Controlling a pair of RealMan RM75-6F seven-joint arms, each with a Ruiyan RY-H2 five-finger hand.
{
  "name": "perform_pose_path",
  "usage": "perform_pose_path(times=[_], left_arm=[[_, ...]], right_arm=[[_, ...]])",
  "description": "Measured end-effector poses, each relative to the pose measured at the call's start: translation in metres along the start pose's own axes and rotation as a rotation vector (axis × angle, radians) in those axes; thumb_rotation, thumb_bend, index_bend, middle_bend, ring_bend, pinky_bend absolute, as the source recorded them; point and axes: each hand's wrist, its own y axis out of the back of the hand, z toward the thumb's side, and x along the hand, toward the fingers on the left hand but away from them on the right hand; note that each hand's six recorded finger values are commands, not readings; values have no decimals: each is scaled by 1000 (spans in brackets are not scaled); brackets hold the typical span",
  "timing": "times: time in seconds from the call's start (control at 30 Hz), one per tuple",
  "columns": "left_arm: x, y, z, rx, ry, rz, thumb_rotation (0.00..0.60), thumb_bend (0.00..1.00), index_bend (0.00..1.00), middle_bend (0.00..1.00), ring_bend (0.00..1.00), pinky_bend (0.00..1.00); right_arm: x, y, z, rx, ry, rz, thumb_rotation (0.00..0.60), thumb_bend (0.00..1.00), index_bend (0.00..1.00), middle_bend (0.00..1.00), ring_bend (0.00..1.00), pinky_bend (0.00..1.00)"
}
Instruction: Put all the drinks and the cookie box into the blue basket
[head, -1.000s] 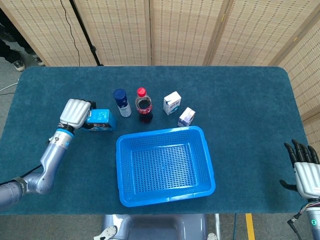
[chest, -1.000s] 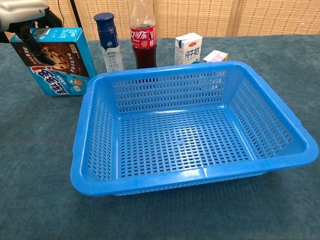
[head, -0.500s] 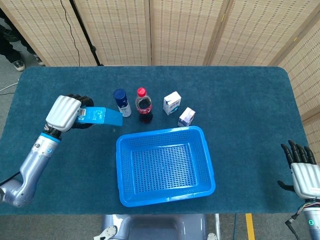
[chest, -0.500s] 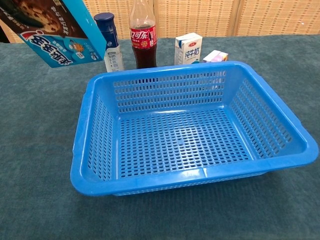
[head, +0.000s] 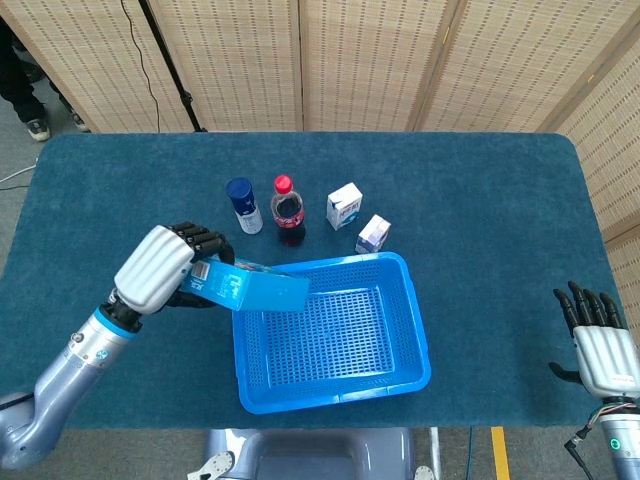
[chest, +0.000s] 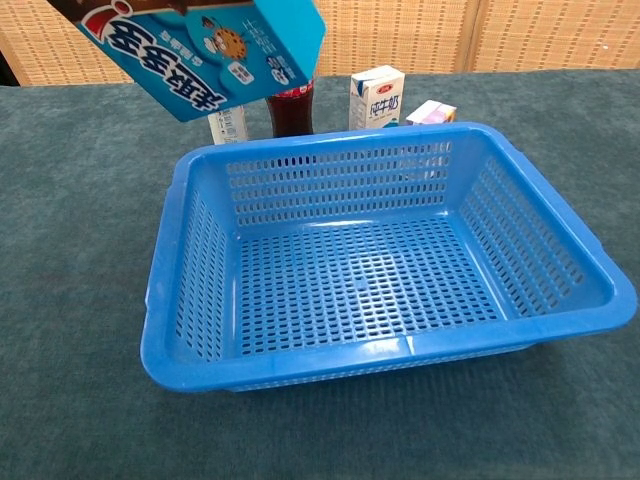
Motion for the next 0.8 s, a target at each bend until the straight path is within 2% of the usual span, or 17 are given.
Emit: perform_pose_path(times=[0.27, 0.47, 0.63, 0.8], left_arm=[[18, -25, 17, -21, 120, -115, 600, 263, 705, 584, 528, 592], [31, -57, 33, -127, 225, -240, 600, 263, 705, 584, 529, 595], [47, -89, 70, -177, 238, -330, 600, 264, 705, 584, 529, 595], [53, -107, 89, -188, 261, -372, 600, 264, 705, 584, 529, 595]], right_arm=[[0, 1, -4, -6, -12, -3, 600, 0, 0, 0, 0, 0], [0, 1, -3, -6, -8, 0, 600, 0, 0, 0, 0, 0], [1, 2, -4, -9, -11, 1, 600, 0, 0, 0, 0, 0], [0, 2, -6, -11, -12, 0, 600, 0, 0, 0, 0, 0]])
